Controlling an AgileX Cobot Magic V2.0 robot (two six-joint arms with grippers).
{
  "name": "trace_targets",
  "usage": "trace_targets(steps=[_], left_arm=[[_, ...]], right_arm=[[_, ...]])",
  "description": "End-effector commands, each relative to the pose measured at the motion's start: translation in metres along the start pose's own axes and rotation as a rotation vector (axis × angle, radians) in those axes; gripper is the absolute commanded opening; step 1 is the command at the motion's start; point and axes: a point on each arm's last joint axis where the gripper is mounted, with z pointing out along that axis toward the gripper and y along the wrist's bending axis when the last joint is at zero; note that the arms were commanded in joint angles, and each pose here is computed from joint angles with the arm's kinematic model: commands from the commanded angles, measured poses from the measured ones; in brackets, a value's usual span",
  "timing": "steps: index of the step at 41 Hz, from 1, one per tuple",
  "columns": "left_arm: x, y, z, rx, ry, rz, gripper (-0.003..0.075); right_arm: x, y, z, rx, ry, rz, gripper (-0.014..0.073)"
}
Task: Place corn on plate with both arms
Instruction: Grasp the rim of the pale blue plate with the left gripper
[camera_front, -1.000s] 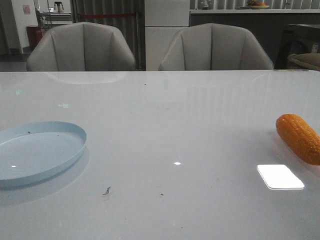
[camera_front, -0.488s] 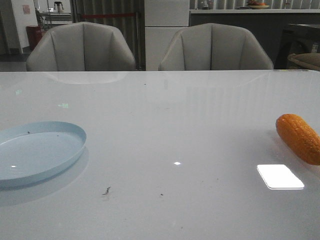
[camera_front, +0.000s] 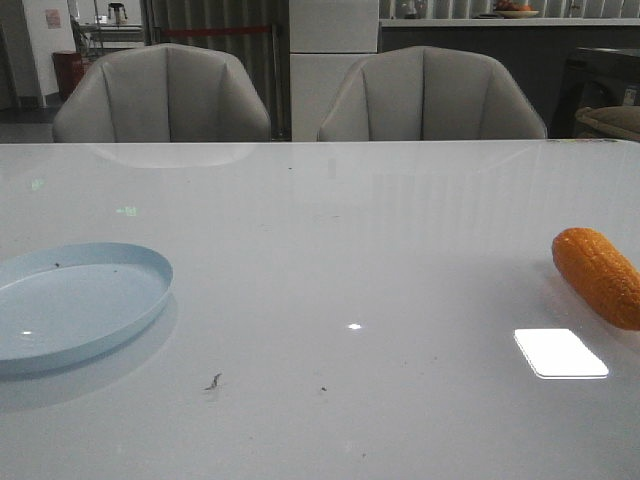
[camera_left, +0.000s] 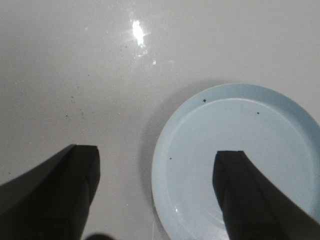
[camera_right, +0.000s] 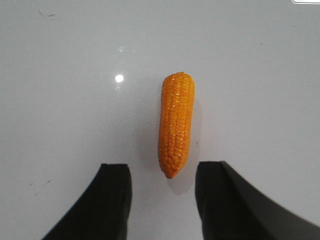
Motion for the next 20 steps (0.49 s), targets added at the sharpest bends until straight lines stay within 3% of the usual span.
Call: trace_targets(steps=[1,10,20], left_arm=[[-0.018,-0.002,0.009,0.003,0.004,-0.013,0.0491],[-0.014,0.001,0.060,-0.011,0.165,-0.019,0.0491],[-0.006,0.003,0.085,-0.018,0.235,-0.023,0.0491]], right_arm=[[-0.014,0.001,-0.008,-0.003,-0.097,-0.014,0.0417],[-0.014,0.001,-0.008,-0.003,-0.097,-0.014,0.0417],[-0.014,0.001,-0.008,-0.003,-0.097,-0.014,0.0417]])
